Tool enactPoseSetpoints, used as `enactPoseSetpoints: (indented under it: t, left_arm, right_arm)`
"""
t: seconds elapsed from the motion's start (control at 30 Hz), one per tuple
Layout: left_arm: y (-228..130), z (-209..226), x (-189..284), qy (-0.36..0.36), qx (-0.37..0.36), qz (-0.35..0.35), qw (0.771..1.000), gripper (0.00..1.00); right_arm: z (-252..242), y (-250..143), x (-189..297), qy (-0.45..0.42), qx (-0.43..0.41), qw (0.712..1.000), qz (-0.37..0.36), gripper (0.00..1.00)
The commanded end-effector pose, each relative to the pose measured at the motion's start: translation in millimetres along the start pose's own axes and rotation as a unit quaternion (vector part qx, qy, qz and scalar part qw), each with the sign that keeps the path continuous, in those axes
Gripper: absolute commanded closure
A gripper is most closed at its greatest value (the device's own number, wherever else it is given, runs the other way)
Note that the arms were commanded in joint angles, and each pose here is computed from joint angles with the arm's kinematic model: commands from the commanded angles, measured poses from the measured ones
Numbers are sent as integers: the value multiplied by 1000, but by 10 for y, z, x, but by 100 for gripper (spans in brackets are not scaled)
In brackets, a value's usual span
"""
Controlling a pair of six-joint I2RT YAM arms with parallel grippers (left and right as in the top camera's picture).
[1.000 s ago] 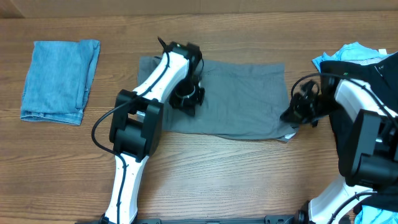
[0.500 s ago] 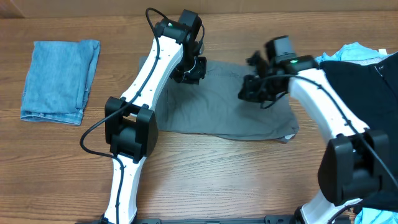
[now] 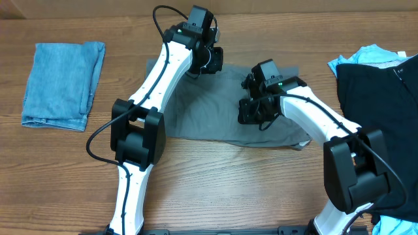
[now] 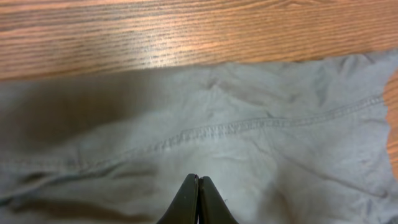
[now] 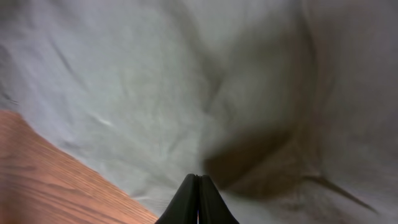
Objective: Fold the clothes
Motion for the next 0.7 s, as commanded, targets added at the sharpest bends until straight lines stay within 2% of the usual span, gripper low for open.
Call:
enactPoseSetpoints:
  t: [0.0,0.33,0.47,0.6,0.67]
  left_arm:
    - [-37,32,-71,-8,6,-5,1000,96]
    - [-201,265,-611,-11,-3,-36,999,96]
    - [-64,251,-599,-11,-9,-68,998,96]
    - [150,-8,-405,-64,-16,-90,994,96]
    - [268,-86,-271,-68,-20,-101,992,96]
  right_arm:
    - [-29,-76,-88,3,-3,1000,6,96]
    - [-161,-342,-260,-4,-16,999,33,96]
    - [-204,-423,-320,-5,-18,999,39,96]
    - [-184,-376,-295,-4,-16,999,33,96]
    - [-115,-291,-220,4,-13,999,29,96]
Point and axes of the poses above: each gripper's point midway between its finger pads, its own x axis back along the fingers, its own z axis along the line the jaws close on, y = z × x, the point moved 2 cm from there along x, back along the fingers
